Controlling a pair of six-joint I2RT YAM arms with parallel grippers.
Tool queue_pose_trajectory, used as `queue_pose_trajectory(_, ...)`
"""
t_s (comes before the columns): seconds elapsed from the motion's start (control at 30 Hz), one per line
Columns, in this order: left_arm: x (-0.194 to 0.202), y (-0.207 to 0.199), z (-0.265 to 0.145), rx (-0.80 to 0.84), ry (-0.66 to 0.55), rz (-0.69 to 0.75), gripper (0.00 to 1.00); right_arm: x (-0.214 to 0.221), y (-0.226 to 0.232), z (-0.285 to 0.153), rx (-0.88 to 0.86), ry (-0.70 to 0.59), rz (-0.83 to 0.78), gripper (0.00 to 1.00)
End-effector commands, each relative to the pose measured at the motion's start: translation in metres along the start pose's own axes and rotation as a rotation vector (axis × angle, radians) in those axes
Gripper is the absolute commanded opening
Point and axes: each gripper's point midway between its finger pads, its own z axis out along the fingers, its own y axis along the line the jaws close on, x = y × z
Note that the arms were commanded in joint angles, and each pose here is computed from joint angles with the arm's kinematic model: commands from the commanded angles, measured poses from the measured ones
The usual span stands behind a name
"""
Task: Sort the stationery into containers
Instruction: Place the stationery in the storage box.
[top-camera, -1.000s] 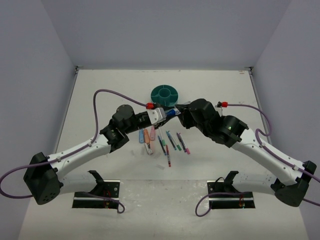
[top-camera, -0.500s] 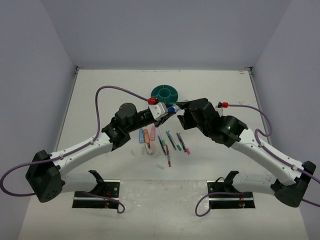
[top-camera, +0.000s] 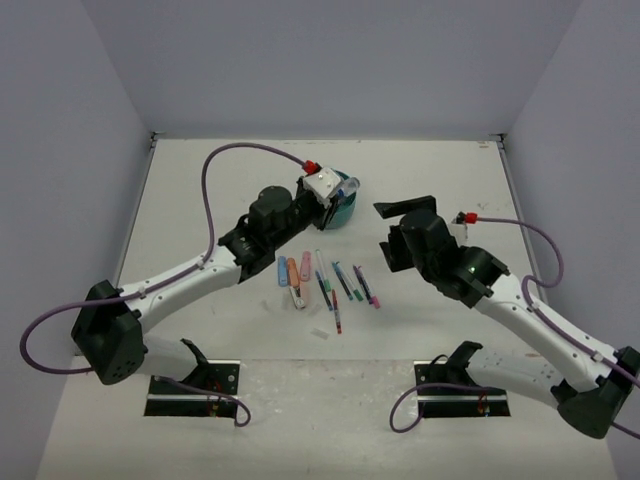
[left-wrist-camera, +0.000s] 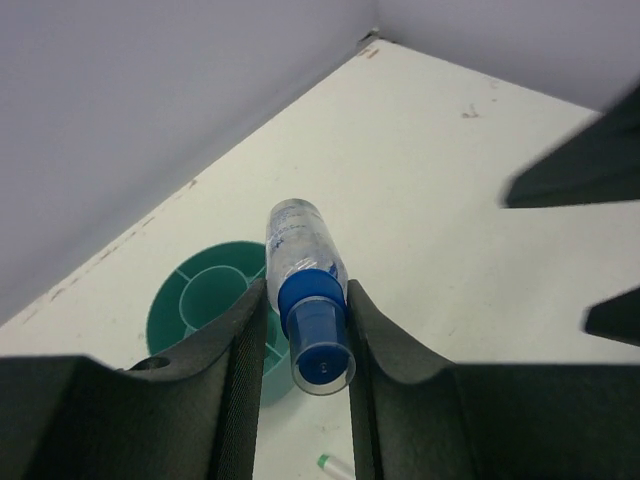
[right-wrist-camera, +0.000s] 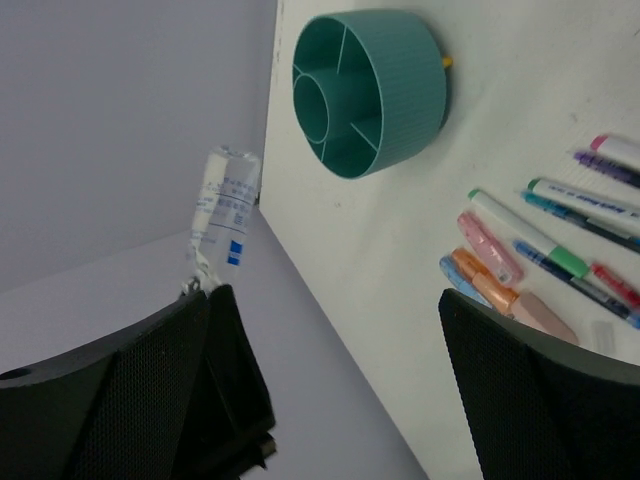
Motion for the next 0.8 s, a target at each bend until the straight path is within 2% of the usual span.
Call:
queue_pose_trajectory(0.0, -0.025, 0.07, 0.004, -0.279, 0.007, -0.132, 0.0, -0.053, -0.001, -0.024, -0.11, -0.169, -0.107, 0.99)
queue_pose_trajectory(0.07, -0.031, 0.102, 0.012, -0.337, 0.02, -0.18, 0.0, -0.074, -0.013, -0.03, -0.129, -0.243, -0.141, 0.99)
queue_pose_trajectory(0.17, -0.023, 0.127, 0.021, -0.37, 0.092, -0.239, 0.0, -0.092, -0.011, -0.053, -0.232, -0.277, -0.215, 0.99)
queue_pose_trajectory(0.23, -0.02, 0.139, 0.035, -0.388, 0.155, -0.226, 0.0, -0.098, -0.014, -0.058, -0.296, -0.3, -0.319, 0.99)
queue_pose_trajectory(0.43, 0.011, 0.154, 0.066, -0.38, 0.324, -0.248, 0.0, -0.113, -0.017, -0.084, -0.391, -0.343, -0.53, 0.99)
queue_pose_trajectory(0.6, 0.04, 0.144, 0.08, -0.278, 0.439, -0.325, 0.0, -0.101, -0.007, -0.098, -0.441, -0.289, -0.773, 0.99)
queue_pose_trajectory(0.77, 0.063, 0.143, 0.081, -0.253, 0.49, -0.351, 0.0, -0.09, -0.006, -0.098, -0.417, -0.226, -0.872, 0.99)
